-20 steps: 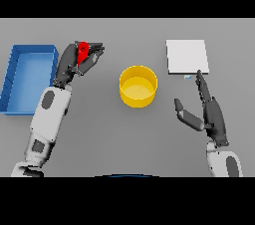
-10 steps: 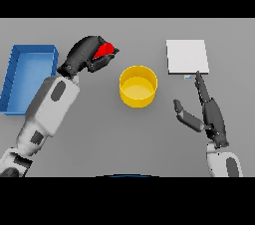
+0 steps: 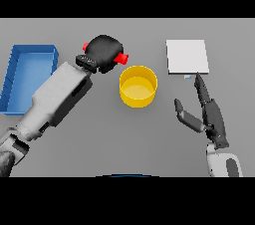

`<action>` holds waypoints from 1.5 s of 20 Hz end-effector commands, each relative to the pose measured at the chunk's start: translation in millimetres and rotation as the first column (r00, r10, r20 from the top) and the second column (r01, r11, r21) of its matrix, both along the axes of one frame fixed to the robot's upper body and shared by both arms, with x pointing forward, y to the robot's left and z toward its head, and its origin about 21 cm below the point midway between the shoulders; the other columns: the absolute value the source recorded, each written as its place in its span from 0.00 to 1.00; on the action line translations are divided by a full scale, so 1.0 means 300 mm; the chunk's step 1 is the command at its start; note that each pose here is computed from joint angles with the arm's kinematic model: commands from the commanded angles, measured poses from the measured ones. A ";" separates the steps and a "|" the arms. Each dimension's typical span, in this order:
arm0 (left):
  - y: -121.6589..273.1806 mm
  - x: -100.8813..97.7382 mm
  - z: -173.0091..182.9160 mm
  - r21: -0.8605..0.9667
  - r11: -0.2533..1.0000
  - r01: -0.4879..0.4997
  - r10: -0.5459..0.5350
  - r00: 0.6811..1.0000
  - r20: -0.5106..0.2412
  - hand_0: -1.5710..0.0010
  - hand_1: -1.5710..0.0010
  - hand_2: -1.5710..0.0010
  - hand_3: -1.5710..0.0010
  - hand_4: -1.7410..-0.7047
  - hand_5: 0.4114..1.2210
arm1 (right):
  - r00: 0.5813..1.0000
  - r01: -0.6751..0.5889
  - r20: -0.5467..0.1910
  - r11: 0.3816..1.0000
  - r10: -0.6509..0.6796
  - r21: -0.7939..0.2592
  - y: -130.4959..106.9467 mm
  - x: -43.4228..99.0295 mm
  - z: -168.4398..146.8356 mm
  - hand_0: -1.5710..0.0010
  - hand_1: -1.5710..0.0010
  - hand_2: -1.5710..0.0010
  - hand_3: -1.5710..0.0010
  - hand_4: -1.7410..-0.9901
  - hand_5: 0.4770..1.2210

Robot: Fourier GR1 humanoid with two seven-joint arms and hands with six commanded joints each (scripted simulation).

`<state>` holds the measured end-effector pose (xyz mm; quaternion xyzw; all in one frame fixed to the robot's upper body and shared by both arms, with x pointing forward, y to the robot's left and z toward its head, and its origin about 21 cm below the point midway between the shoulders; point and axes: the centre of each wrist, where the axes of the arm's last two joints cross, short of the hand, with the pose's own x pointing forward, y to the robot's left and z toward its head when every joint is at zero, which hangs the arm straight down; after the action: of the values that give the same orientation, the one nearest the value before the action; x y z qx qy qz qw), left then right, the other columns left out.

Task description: Pick up the red beaker and tilt it to pour out 1 green nut into yellow bowl. Pick up the yellow bowl and place it on the metallic measuring scale.

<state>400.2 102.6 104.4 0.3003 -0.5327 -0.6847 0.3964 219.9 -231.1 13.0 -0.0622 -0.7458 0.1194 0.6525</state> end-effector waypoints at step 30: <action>-0.289 0.021 0.136 0.896 0.382 0.226 -0.628 0.775 0.072 0.00 0.00 0.00 0.00 0.01 1.00 | 0.998 0.045 0.047 0.999 -0.046 0.024 0.003 0.005 0.009 1.00 1.00 1.00 1.00 0.81 0.13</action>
<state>406.5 15.8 145.8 0.4358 -0.2553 -0.8549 -0.1184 221.5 -230.3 15.8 -0.0746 -0.7613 0.0943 0.6372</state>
